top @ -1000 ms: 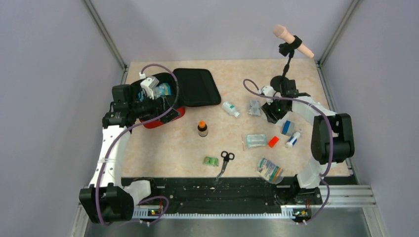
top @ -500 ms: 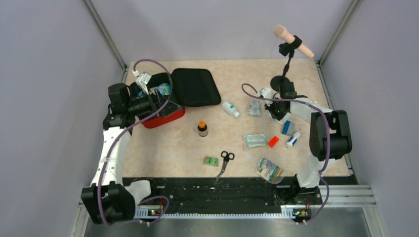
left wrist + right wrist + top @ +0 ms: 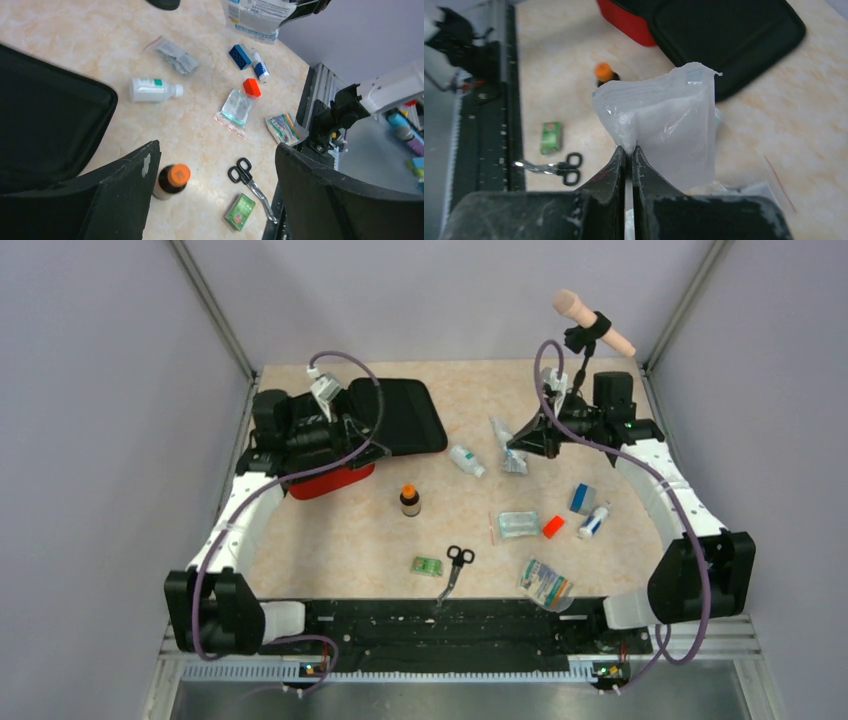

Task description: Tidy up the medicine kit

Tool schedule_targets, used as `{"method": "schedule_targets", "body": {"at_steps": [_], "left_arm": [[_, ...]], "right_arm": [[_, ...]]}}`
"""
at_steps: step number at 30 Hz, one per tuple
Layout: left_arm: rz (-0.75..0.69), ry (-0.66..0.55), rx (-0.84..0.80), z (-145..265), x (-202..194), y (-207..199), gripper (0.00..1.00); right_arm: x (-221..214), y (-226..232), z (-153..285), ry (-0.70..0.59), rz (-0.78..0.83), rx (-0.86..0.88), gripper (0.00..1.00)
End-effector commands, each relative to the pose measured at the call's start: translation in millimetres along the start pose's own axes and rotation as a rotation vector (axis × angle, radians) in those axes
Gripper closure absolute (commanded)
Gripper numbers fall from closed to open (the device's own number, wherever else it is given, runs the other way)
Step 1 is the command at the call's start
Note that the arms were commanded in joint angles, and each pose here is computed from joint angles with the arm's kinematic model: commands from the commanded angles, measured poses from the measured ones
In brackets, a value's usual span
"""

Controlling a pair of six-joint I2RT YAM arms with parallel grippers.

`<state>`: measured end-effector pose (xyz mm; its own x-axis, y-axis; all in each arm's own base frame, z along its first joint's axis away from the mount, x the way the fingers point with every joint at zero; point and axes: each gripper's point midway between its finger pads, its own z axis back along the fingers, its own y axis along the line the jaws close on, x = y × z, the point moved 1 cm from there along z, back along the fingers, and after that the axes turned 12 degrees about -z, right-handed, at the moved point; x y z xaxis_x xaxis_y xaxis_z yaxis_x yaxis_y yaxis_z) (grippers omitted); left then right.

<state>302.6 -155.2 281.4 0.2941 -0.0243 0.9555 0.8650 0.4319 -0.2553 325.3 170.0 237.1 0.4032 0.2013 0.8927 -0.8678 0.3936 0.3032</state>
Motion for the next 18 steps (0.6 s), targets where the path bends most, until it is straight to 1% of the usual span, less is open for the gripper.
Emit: {"method": "schedule_targets", "body": {"at_steps": [1,3,5,8,10,11,12,18], "left_arm": [[-0.318,-0.046,-0.176,-34,37,-22,0.12],[-0.376,-0.04,-0.262,-47,43,-39,0.12],[-0.404,-0.011,-0.352,-56,36,-56,0.12],[-0.486,0.054,-0.42,-67,17,-72,0.12],[-0.552,0.09,-0.448,-73,4,-78,0.14],[-0.568,0.106,-0.462,-77,-2,-82,0.14],[-0.584,0.122,-0.463,-79,-6,-84,0.15],[-0.638,0.165,-0.494,-91,-14,-88,0.16]], "right_arm": [[31,80,2,-0.101,-0.121,0.463,1.0],[32,104,3,-0.087,-0.137,0.569,1.0],[33,127,6,-0.08,-0.114,0.643,1.0],[34,150,11,-0.069,-0.084,0.693,1.0],[33,156,13,-0.065,-0.071,0.702,1.0],[31,158,14,-0.046,-0.11,0.712,1.0],[29,158,14,-0.037,-0.116,0.722,1.0],[19,168,12,0.022,-0.102,0.754,1.0]]}}
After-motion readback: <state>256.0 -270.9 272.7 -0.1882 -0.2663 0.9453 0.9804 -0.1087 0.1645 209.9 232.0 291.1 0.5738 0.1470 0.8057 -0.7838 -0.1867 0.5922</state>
